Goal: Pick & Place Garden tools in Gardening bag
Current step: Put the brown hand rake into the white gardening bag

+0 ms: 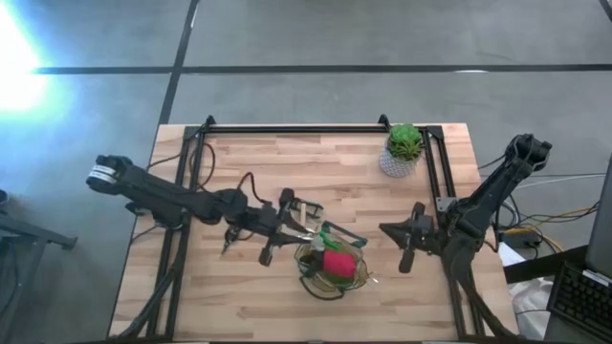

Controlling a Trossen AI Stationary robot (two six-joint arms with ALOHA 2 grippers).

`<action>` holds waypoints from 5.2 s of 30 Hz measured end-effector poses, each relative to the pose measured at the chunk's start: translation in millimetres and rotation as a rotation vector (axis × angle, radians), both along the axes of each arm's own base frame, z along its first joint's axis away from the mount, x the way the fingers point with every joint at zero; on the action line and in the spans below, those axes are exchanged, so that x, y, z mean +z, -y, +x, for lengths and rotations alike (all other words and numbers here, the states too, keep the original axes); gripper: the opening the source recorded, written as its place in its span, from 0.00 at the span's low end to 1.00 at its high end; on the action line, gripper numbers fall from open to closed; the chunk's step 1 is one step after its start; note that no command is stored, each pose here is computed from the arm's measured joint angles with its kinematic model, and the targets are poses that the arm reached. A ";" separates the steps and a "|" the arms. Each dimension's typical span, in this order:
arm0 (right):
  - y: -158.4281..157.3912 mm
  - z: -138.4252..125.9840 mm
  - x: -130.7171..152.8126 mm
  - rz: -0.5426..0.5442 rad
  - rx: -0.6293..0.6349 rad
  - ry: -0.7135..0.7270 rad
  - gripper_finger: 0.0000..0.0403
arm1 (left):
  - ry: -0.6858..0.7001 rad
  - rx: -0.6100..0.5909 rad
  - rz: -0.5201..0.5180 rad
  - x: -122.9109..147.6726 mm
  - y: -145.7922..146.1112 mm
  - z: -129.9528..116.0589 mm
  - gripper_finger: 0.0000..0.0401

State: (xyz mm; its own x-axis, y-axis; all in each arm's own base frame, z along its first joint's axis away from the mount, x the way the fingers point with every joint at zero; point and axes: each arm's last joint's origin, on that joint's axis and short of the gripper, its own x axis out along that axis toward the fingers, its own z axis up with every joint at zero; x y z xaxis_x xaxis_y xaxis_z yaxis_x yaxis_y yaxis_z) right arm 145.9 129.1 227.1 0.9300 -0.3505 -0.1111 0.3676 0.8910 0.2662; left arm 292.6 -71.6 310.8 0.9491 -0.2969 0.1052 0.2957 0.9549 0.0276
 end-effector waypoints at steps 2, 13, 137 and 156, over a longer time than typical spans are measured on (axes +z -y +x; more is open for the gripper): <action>-0.6 3.6 7.3 -0.026 0.005 0.028 0.04 | -0.001 0.009 0.010 -5.2 -0.8 5.4 0.15; 1.2 10.2 30.5 -0.091 0.023 0.126 0.34 | 0.047 0.068 -0.060 -16.2 -20.0 26.0 0.15; -36.4 39.1 85.8 -0.178 0.161 0.018 0.12 | -0.230 0.160 -0.034 11.7 -20.7 26.2 0.71; -61.6 34.8 24.4 -0.035 0.043 -0.002 0.12 | -0.230 0.183 -0.003 11.1 -22.4 26.1 0.71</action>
State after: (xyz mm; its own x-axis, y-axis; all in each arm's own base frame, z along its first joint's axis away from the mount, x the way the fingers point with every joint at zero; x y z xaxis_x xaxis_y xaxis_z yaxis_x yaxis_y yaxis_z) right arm 180.7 190.7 251.5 0.9441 -0.3137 -0.1011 0.3290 0.9149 0.2338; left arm 318.7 -49.1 321.9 0.9859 -0.1187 -0.1177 0.1168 0.9929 -0.0234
